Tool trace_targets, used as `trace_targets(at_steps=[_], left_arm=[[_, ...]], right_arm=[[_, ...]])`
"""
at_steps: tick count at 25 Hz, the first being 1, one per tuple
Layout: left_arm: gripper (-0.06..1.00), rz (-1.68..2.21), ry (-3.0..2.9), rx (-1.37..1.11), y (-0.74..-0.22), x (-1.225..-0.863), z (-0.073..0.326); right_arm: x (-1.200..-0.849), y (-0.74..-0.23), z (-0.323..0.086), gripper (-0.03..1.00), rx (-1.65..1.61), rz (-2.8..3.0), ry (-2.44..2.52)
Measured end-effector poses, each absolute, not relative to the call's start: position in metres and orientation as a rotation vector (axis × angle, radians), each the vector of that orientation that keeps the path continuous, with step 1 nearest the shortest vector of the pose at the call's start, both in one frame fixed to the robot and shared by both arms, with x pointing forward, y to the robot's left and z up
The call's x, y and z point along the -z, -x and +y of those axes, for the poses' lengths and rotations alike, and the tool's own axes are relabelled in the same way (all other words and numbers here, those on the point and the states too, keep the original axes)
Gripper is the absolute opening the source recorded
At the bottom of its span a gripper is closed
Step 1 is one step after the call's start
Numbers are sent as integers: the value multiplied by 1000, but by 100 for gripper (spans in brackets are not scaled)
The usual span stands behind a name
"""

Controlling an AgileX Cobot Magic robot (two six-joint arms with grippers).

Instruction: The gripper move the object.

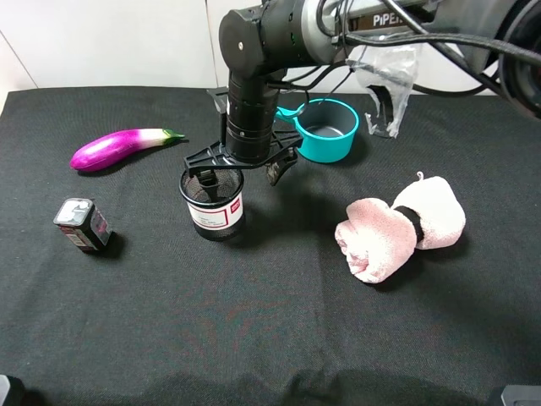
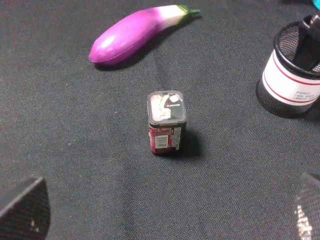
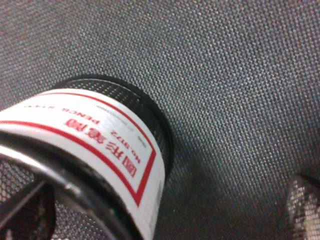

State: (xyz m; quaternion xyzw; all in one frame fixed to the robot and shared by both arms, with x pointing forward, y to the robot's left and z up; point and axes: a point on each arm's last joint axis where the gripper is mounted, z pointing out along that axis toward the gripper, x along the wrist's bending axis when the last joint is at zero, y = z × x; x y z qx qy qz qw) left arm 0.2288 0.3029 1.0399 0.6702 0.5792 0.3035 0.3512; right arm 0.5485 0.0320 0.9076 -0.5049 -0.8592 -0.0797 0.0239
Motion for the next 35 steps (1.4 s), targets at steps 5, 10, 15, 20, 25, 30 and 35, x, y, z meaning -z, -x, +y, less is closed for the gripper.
trace_targets(at_steps=[5, 10, 15, 20, 25, 30, 35], left_arm=[[96, 1499, -1735, -786, -229, -1040, 303], [96, 1499, -1735, -786, -229, -1040, 303], [96, 1499, -1735, -786, -229, -1040, 303], [96, 1499, -1735, -786, -229, -1040, 303], [96, 1499, -1735, -786, -229, -1040, 303], [96, 1499, -1735, -786, -229, -1040, 303], [96, 1499, -1735, -786, -229, -1040, 303]], right_arm=[[-908, -548, 32, 63, 246, -2654, 1569], [-908, -548, 32, 43, 246, -2654, 1569], [-908, -548, 32, 24, 246, -2654, 1569], [-908, -549, 32, 9, 247, -2653, 1571], [-908, -549, 33, 3, 258, -2653, 1573], [-908, -549, 33, 3, 258, -2652, 1574], [-908, -549, 33, 3, 253, -2652, 1573]])
